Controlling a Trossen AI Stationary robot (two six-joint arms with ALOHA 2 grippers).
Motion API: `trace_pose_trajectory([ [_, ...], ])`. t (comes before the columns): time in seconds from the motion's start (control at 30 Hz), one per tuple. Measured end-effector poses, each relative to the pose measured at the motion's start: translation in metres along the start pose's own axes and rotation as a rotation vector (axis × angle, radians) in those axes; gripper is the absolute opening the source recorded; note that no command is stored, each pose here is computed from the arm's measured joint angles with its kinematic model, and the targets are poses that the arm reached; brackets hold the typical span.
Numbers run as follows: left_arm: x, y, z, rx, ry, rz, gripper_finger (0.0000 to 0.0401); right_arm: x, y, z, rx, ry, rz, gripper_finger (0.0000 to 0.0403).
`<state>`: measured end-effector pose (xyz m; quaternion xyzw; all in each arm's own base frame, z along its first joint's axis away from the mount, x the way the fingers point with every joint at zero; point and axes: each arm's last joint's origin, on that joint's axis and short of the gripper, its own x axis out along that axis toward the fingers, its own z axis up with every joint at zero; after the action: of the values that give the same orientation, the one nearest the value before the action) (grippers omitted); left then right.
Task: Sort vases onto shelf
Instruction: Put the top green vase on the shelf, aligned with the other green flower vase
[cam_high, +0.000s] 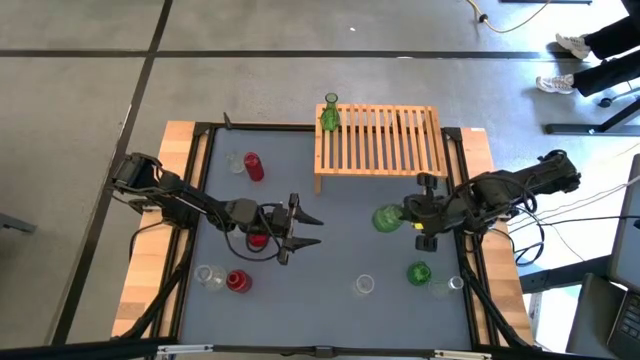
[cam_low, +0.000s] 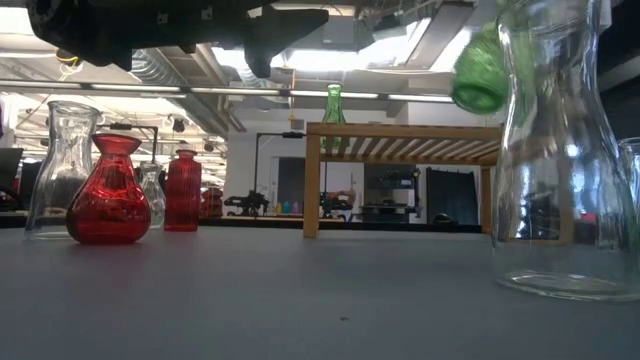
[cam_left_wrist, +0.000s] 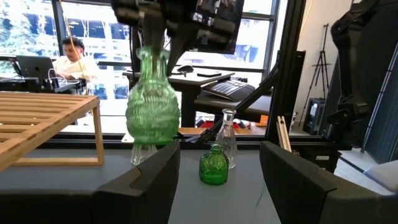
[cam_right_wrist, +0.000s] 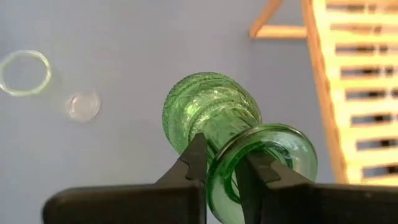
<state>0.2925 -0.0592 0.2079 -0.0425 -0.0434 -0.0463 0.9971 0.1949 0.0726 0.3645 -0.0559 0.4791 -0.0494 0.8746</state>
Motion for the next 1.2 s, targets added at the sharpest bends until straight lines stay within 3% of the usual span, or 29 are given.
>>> trace_pose_trajectory([
  [0.27, 0.000, 0.000, 0.000, -0.005, 0.000, -0.001, 0.0215, 0.002, -0.010, 0.054, -0.080, 0.042, -0.059, 0.0032],
  [0.53, 0.000, 0.000, -0.004, -0.002, 0.038, 0.004, 0.0215, 0.017, -0.043, 0.099, -0.120, 0.106, -0.099, 0.0032],
  [0.73, 0.000, 0.000, -0.006, 0.000, 0.058, 0.010, 0.0215, 0.022, -0.074, 0.115, -0.111, 0.108, -0.125, 0.0032],
  [0.8, 0.000, -0.001, -0.006, -0.003, 0.061, 0.005, 0.0215, 0.023, -0.078, 0.116, -0.107, 0.103, -0.083, 0.0032],
  [0.97, -0.001, -0.006, -0.008, -0.045, 0.077, -0.008, 0.0215, 0.032, -0.060, 0.112, -0.157, 0.128, 0.051, 0.0032],
  [1.2, -0.001, -0.005, -0.011, -0.022, 0.105, 0.031, 0.0215, 0.074, -0.026, 0.106, -0.239, 0.107, 0.136, 0.0032],
])
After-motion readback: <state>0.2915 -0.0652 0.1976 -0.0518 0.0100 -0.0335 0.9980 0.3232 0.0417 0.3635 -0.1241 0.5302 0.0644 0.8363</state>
